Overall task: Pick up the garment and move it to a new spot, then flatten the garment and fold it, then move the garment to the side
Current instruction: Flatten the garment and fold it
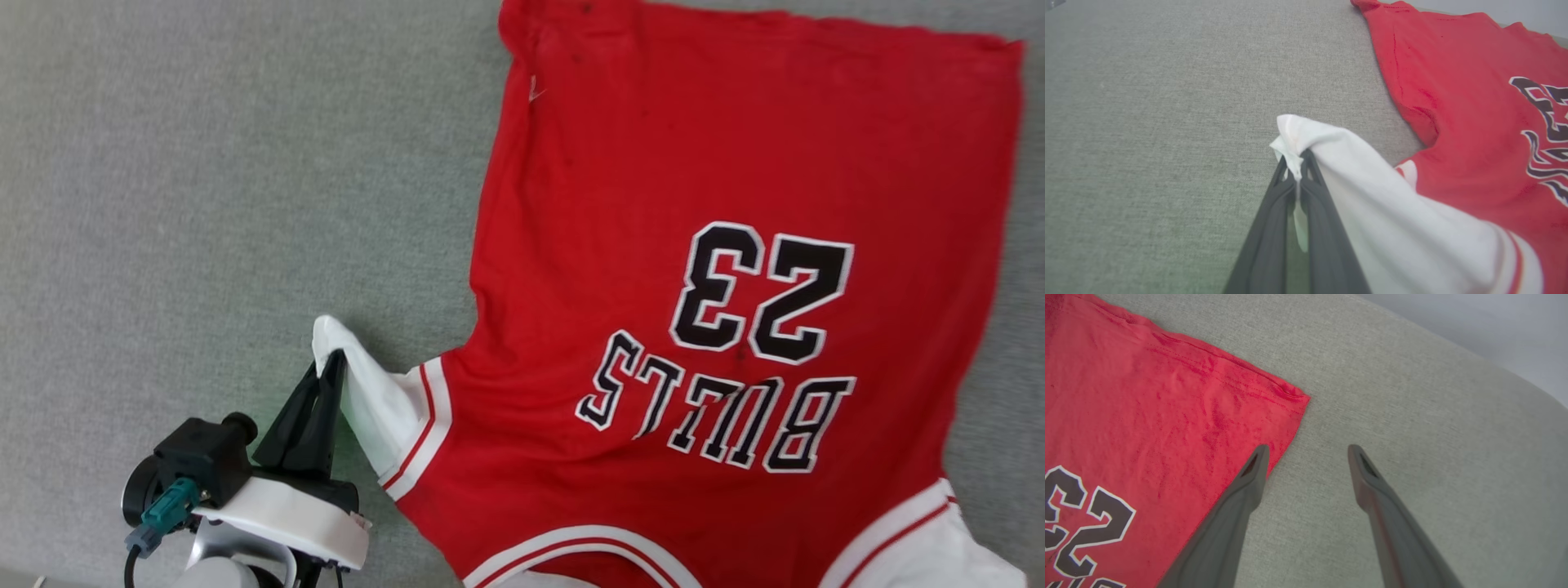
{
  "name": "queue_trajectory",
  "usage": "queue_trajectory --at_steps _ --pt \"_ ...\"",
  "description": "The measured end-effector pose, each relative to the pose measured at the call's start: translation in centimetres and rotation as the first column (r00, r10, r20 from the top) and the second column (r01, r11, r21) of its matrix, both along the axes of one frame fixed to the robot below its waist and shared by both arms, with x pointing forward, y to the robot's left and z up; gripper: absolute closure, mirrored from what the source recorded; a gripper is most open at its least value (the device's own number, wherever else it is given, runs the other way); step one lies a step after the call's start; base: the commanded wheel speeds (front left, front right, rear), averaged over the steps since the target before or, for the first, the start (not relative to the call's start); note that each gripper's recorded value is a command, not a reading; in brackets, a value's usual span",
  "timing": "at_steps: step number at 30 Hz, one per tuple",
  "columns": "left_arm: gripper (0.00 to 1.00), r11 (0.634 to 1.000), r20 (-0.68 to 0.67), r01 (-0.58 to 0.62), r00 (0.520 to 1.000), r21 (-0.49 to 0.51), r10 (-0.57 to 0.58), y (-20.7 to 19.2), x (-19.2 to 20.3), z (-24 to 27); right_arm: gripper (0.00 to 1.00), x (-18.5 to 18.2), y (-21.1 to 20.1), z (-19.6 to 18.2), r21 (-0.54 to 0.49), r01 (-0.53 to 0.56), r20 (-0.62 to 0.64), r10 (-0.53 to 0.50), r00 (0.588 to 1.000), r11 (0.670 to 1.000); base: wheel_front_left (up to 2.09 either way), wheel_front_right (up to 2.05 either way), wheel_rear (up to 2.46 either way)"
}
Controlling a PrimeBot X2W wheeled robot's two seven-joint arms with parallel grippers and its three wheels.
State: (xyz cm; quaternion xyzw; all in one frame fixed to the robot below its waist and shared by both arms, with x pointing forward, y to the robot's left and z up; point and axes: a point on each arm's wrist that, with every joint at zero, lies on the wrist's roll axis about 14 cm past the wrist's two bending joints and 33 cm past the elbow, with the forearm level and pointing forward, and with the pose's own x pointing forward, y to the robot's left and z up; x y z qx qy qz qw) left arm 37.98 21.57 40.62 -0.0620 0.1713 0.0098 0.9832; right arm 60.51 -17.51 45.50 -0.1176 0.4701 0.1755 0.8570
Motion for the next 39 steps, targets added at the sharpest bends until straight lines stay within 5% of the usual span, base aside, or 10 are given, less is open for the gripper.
queue_trajectory --at_steps 7,13,14,20,27,33,39 --pt "1.0 0.999 -0.04 -0.026 0.999 0.031 0.027 0.9 0.3 -1.7 0.0 0.2 3.1 -8.3 0.01 -0.018 -0.178 0.019 0.984 1.0 0.0 0.0 0.0" --pt "1.0 0.998 -0.053 -0.047 0.997 0.037 0.049 1.4 0.2 -2.3 0.0 -0.3 3.0 -10.7 -0.008 -0.028 -0.218 0.026 0.976 1.0 0.0 0.0 0.0" --pt "1.0 0.998 -0.052 -0.046 0.998 0.038 0.048 1.4 0.2 -2.3 1.0 -0.3 2.9 -10.6 -0.009 -0.032 -0.214 0.029 0.976 0.999 0.0 0.0 0.0" --pt "1.0 0.997 -0.029 -0.045 0.998 0.054 0.047 1.8 0.3 -1.7 1.0 0.1 3.3 -8.7 0.023 -0.026 -0.148 0.029 0.989 0.999 0.0 0.0 0.0" --pt "1.0 0.997 0.024 -0.062 0.998 0.05 0.061 2.2 -0.8 0.5 1.0 -0.5 3.8 -2.2 0.036 -0.087 0.004 0.087 0.996 0.996 0.0 0.0 0.0" --pt "1.0 0.997 0.061 -0.063 0.996 0.039 0.06 2.1 -2.4 2.3 1.0 -4.9 1.6 2.3 -0.005 -0.154 0.069 0.154 0.986 0.988 0.0 0.0 0.0" --pt "1.0 0.999 0.099 -0.041 0.994 0.028 0.038 1.6 -3.4 3.9 1.0 -11.9 -3.0 2.8 -0.043 -0.147 0.026 0.148 0.989 0.988 0.0 0.0 0.0"
